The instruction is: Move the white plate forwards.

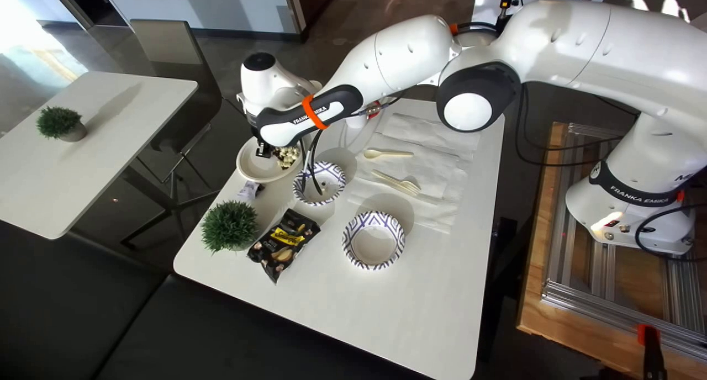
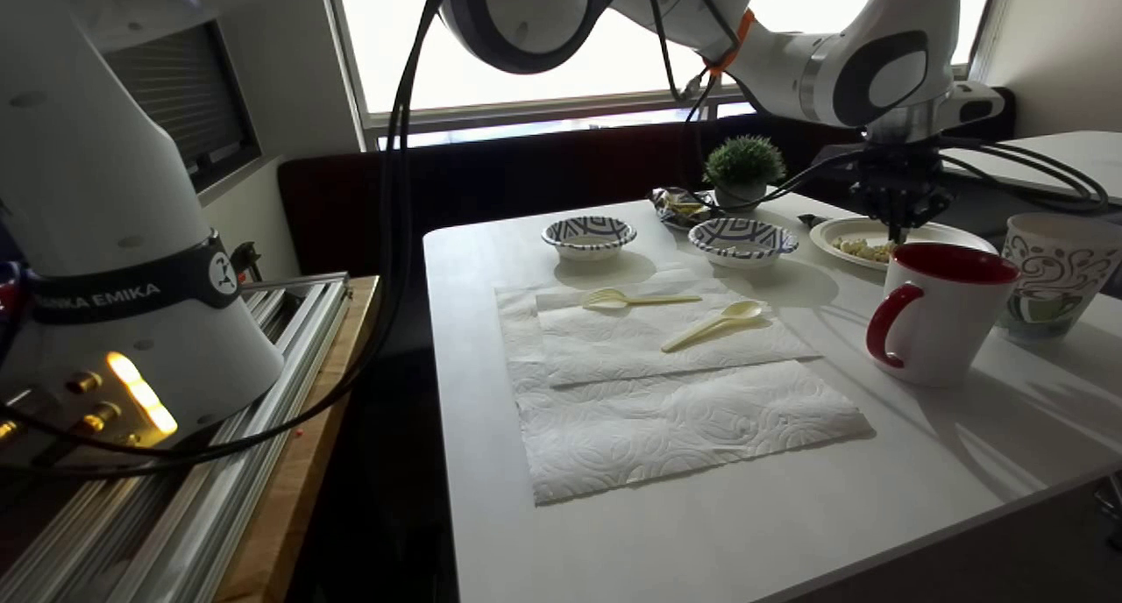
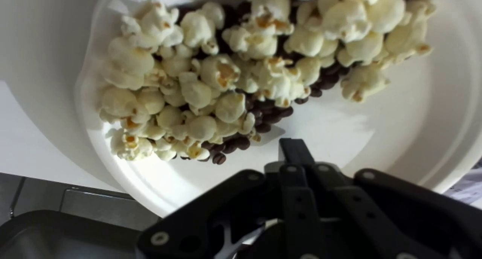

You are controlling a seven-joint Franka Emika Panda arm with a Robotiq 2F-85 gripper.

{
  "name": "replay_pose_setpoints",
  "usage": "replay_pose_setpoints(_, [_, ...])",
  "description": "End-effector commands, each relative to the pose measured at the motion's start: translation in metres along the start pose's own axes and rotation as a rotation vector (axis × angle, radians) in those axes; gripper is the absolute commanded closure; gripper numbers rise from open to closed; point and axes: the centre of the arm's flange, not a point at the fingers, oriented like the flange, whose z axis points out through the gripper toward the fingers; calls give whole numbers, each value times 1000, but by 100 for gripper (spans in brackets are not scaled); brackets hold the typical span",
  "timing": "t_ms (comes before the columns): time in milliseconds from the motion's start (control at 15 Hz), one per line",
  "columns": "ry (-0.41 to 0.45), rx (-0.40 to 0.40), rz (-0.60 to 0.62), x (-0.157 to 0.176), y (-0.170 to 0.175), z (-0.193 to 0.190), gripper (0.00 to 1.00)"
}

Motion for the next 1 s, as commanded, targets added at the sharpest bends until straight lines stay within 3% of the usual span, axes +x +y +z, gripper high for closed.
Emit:
replay_pose_setpoints(0, [26,17,-49,2,4,10,98])
replay_pose_setpoints(533, [-15,17,-37,2,-1,12,97])
replay_pose_setpoints(933, [-104,-13,123,-8,3,6,97])
